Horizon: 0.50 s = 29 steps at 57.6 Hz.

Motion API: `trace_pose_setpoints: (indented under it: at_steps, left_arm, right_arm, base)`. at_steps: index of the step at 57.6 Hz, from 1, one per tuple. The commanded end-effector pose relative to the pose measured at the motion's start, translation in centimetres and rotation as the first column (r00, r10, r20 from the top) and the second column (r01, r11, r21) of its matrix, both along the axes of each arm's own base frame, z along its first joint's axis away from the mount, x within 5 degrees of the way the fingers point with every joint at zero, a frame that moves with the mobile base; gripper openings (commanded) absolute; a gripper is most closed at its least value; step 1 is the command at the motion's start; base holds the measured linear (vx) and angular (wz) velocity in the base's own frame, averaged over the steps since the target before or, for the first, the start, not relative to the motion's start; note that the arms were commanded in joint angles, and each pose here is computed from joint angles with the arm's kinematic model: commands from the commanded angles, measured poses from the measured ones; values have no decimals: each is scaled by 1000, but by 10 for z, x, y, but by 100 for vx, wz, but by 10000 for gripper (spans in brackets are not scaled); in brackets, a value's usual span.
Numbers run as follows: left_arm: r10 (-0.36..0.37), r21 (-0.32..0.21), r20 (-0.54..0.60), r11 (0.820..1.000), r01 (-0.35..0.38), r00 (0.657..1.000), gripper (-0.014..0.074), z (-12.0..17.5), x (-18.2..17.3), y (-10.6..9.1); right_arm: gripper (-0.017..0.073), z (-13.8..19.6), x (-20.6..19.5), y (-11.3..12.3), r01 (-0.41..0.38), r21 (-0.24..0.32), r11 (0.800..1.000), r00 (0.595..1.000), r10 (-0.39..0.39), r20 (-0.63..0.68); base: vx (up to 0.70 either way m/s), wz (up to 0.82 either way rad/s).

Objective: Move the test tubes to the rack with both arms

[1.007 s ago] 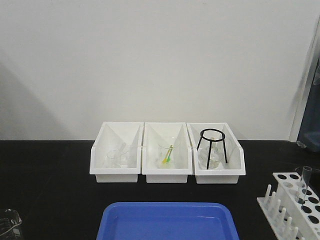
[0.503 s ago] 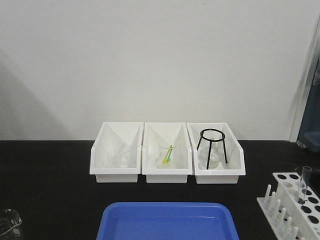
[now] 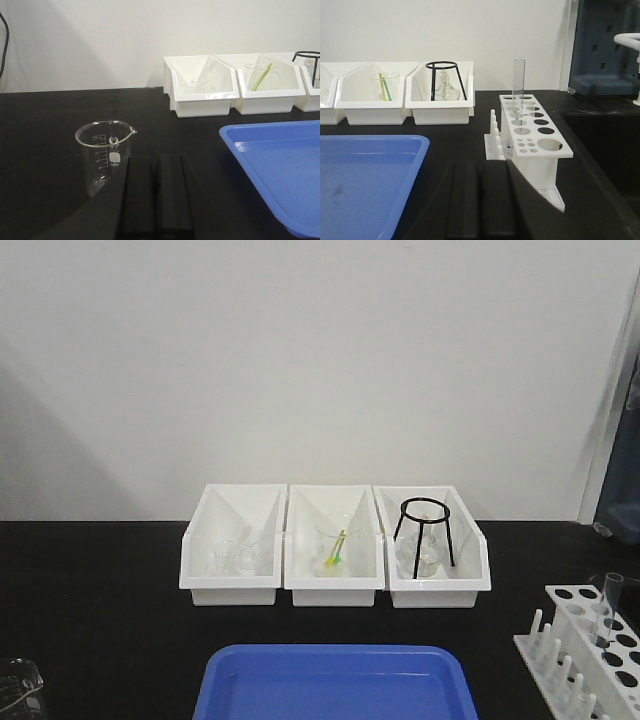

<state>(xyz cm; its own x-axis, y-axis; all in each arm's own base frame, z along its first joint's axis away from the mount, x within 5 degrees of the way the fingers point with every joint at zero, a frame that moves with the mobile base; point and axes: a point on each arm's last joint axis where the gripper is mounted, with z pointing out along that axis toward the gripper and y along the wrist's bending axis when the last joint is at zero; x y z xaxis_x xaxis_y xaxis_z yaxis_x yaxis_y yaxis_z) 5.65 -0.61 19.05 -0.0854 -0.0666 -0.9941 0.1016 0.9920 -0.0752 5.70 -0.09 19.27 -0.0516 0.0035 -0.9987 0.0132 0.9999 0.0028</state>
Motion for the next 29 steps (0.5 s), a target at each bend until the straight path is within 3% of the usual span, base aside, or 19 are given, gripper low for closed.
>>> trace_pose_setpoints:
  at_steps: [1,29]
  left_arm:
    - [1,-12,50,1000,0,999,-15,-2,1,0]
    - [1,-12,50,1000,0,999,-15,-2,1,0]
  right_arm:
    - [-8,4,0,0,1,-15,1000,997,0,79]
    - [-8,4,0,0,1,-15,1000,997,0,79]
  base:
    - [0,0]
    - [0,0]
